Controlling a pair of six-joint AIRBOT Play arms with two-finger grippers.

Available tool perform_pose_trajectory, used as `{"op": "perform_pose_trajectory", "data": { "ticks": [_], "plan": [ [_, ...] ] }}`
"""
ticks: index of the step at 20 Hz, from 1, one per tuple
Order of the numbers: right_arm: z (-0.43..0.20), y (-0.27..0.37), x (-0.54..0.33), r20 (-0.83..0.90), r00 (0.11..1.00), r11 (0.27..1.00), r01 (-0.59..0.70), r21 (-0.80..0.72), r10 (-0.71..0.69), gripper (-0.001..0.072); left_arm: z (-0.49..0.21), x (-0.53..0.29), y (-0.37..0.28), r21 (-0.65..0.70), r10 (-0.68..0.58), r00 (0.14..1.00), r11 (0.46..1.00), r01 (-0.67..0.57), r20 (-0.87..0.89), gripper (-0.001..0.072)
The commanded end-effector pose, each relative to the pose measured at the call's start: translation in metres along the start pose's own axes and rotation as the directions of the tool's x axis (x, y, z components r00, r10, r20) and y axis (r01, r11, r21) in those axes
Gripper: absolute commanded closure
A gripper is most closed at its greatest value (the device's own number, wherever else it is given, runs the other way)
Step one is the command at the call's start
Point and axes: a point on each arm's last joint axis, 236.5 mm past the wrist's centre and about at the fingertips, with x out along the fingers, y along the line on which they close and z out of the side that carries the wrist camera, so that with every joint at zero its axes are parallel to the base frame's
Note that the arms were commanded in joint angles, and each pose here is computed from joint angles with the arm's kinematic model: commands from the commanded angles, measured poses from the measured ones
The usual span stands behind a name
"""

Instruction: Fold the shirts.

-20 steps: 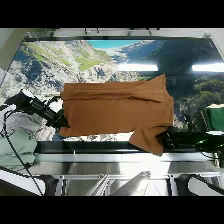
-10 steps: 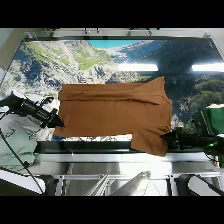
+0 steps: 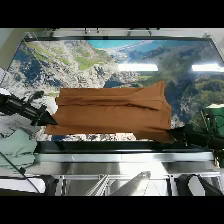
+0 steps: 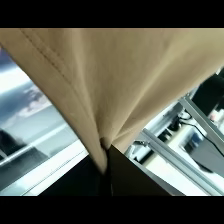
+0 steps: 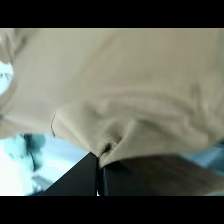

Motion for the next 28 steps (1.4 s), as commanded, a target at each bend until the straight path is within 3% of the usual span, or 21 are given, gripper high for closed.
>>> {"op": "perform_pose_trajectory", "data": {
  "ticks": [1,5,9,15,16,17,18,19,20,22,24,27,28],
  "plan": [
    [0.033,0.042,-0.006,0.161,0.978,0.99,-0.119,-0.081,0.131,0.0683,0.009,-0.019,-0.021,0.061,-0.003,0.995,0.998,-0.003,0.101,0.0688],
    [0.084,0.07,0.01,0.219,0.96,0.973,-0.135,-0.188,0.176,0.0683,0.055,-0.038,-0.054,0.154,-0.062,0.981,0.987,0.033,0.183,0.0687],
    [0.145,0.081,0.064,0.158,0.977,0.964,-0.098,-0.246,0.14,0.0683,0.109,-0.049,-0.048,0.118,-0.036,0.975,0.993,0.01,0.217,0.0688],
    [0.207,0.019,0.147,0.073,0.995,0.986,-0.062,-0.155,0.074,0.0682,0.178,-0.044,-0.012,0.04,-0.032,0.963,0.999,0.022,0.268,0.0678],
    [0.207,0.006,0.155,0.059,0.996,0.989,-0.055,-0.136,0.063,0.0674,0.183,-0.041,-0.011,0.044,-0.041,0.965,0.999,0.031,0.258,0.0487],
    [0.205,-0.002,0.159,0.046,0.997,0.991,-0.049,-0.128,0.055,0.0624,0.185,-0.039,-0.009,0.041,-0.043,0.97,0.999,0.034,0.241,0.0334],
    [0.202,-0.007,0.159,0.028,0.998,0.99,-0.047,-0.13,0.051,0.0424,0.183,-0.039,-0.01,0.047,-0.047,0.975,0.998,0.038,0.219,0.0226],
    [0.198,-0.007,0.151,-0.004,0.998,0.986,-0.057,-0.159,0.057,0.0311,0.18,-0.041,-0.012,0.056,-0.051,0.979,0.998,0.04,0.197,0.0087],
    [0.193,-0.004,0.14,-0.046,0.996,0.979,-0.079,-0.191,0.071,0.0303,0.177,-0.046,-0.015,0.068,-0.05,0.981,0.997,0.038,0.189,0.0046],
    [0.193,-0.003,0.11,-0.1,0.993,0.963,-0.087,-0.256,0.063,0.0298,0.174,-0.068,-0.023,0.107,-0.041,0.978,0.994,0.02,0.204,0.0048],
    [0.204,-0.019,0.084,-0.084,0.996,0.959,0.0,-0.284,-0.025,0.0046,0.178,-0.092,-0.032,0.12,-0.024,0.96,0.993,-0.009,0.277,0.0048],
    [0.204,-0.046,0.072,-0.095,0.99,0.965,0.077,-0.251,-0.104,0.0027,0.171,-0.114,-0.049,0.131,-0.01,0.932,0.991,-0.04,0.362,0.0054],
    [0.199,-0.052,0.076,-0.118,0.986,0.97,0.088,-0.228,-0.117,0.0028,0.168,-0.115,-0.056,0.133,-0.008,0.926,0.99,-0.046,0.379,0.0172]
  ]
}}
